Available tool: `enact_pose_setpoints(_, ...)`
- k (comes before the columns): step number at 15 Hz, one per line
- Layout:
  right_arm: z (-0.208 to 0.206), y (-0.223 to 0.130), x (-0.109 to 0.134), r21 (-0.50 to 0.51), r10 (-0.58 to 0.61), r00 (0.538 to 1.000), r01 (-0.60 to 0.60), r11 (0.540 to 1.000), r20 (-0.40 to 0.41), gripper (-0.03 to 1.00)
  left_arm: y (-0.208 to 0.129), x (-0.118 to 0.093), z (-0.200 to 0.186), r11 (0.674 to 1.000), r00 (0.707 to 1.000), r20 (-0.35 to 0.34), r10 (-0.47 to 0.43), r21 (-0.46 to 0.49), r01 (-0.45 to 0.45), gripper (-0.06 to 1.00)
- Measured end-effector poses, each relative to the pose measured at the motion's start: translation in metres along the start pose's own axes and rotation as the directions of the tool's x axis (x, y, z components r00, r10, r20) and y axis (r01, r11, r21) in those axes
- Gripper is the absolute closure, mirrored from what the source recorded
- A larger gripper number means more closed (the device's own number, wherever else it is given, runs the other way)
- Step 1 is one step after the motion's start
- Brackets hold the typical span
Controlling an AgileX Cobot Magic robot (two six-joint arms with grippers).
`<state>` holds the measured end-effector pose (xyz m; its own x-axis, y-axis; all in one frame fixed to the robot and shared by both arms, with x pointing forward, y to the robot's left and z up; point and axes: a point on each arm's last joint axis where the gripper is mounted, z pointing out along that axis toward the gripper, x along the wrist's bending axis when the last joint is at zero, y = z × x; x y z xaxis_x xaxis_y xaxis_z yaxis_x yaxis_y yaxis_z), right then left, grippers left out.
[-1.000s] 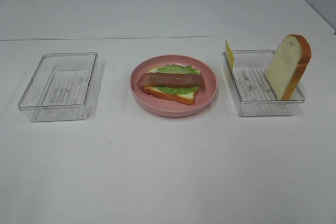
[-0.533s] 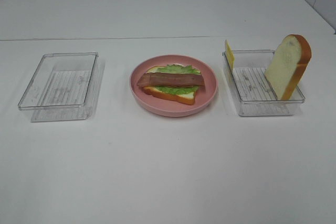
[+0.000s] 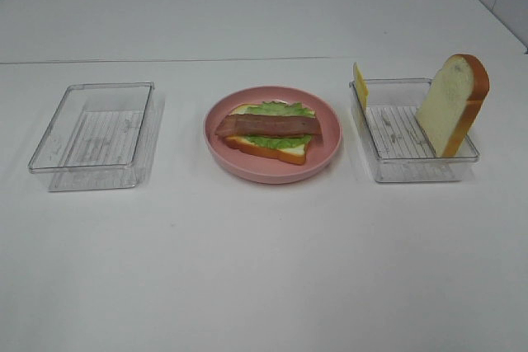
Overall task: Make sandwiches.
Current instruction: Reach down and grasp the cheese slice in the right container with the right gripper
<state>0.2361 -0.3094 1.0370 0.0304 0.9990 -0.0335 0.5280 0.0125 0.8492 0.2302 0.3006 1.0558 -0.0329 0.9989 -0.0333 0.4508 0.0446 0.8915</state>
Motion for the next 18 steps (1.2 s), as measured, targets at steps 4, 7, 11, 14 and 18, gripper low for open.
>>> enact_pose_setpoints(4, 0.000, 0.000, 0.004, 0.003, 0.021, 0.999, -0.021, 1.000, -0.043, 0.07, 0.000, 0.000, 0.000, 1.000, 1.000, 0.000, 0.000, 0.000, 0.000, -0.02)
enact_pose_setpoints(7, 0.006, 0.008, 0.005, 0.042, 0.014, 0.999, -0.012, 0.999, -0.039, 0.07, 0.000, 0.000, 0.000, 1.000, 1.000, 0.000, 0.000, 0.000, 0.000, -0.02)
enact_pose_setpoints(11, 0.034, 0.045, 0.010, 0.063, -0.001, 0.999, 0.004, 0.998, -0.047, 0.07, 0.000, 0.000, 0.000, 1.000, 1.000, 0.000, 0.000, 0.000, 0.000, -0.02)
enact_pose_setpoints(14, 0.079, 0.067, 0.017, 0.126, -0.016, 0.998, 0.023, 0.992, -0.057, 0.07, 0.000, 0.000, 0.000, 1.000, 1.000, 0.000, 0.000, 0.000, 0.000, -0.02)
enact_pose_setpoints(18, 0.131, 0.097, 0.025, 0.223, -0.025, 0.998, 0.039, 0.974, -0.065, 0.07, 0.000, 0.000, 0.000, 1.000, 1.000, 0.000, 0.000, 0.000, 0.000, -0.02)
